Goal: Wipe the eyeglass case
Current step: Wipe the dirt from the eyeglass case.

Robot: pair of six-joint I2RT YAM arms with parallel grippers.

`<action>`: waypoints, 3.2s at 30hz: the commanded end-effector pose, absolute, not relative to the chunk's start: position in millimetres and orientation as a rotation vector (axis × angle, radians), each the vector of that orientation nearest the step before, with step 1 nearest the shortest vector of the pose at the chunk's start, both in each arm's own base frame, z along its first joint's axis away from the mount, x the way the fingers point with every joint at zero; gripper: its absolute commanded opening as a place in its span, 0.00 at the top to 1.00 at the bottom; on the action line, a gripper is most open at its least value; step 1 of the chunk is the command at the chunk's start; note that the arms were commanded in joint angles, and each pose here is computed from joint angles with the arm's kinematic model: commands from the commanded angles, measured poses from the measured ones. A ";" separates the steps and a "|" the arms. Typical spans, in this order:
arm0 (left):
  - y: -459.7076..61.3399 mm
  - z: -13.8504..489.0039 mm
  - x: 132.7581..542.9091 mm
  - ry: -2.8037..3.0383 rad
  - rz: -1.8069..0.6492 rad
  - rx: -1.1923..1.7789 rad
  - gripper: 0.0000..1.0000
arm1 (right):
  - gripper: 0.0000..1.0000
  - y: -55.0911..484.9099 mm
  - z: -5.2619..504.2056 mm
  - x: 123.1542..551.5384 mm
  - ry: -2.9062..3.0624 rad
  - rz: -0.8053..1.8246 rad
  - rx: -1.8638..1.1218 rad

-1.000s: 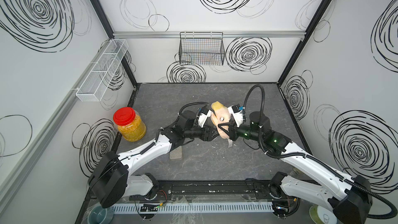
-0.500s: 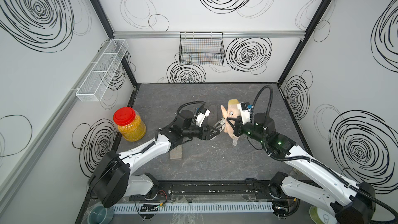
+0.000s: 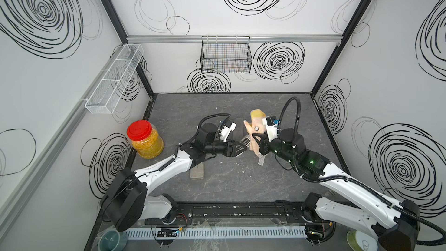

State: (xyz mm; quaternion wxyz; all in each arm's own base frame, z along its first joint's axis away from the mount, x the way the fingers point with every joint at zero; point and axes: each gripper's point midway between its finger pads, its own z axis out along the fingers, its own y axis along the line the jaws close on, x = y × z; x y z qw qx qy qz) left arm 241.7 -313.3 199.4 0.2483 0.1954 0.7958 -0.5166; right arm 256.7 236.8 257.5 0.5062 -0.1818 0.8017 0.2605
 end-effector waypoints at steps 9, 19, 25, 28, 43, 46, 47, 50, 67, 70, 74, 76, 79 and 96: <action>-326.0 252.5 238.6 1.951 -1.494 0.642 0.39 | 0.97 290.3 268.7 201.8 1.823 0.821 -0.758; -319.9 274.6 239.6 1.911 -1.631 0.543 0.40 | 0.98 220.3 241.7 258.0 2.017 0.479 -0.419; -308.5 287.8 240.9 1.887 -1.716 0.499 0.39 | 0.97 188.6 250.1 263.0 2.014 0.473 -0.347; -302.9 295.6 244.0 1.878 -1.732 0.493 0.39 | 0.97 197.5 261.1 251.1 1.970 0.524 -0.458; -305.4 301.2 239.5 1.958 -1.668 0.606 0.39 | 0.95 301.0 270.5 166.9 1.854 0.864 -1.008; -308.0 293.1 234.0 1.991 -1.650 0.648 0.39 | 0.96 288.5 273.2 185.2 1.861 0.742 -0.909; -308.3 290.0 232.4 2.002 -1.641 0.661 0.39 | 0.96 280.0 274.4 194.2 1.867 0.685 -0.849; -309.7 285.4 226.3 2.016 -1.637 0.697 0.39 | 0.98 249.2 272.2 222.4 1.923 0.539 -0.690; -314.4 275.3 221.0 2.049 -1.582 0.778 0.40 | 0.96 286.5 257.9 168.5 1.911 0.743 -0.947; -313.5 272.0 221.2 2.057 -1.576 0.783 0.40 | 0.97 281.5 263.2 172.6 1.895 0.713 -0.919; -310.3 261.6 220.4 2.099 -1.542 0.788 0.39 | 0.98 249.6 266.1 212.0 1.955 0.490 -0.716; -308.6 257.2 219.5 2.106 -1.527 0.801 0.40 | 0.98 231.4 260.4 229.7 2.002 0.391 -0.644; -308.0 255.7 218.5 2.110 -1.526 0.802 0.39 | 0.98 223.6 257.2 236.7 2.024 0.353 -0.624; -308.7 244.9 219.9 2.143 -1.518 0.825 0.40 | 0.99 244.5 255.9 214.1 1.990 0.325 -0.795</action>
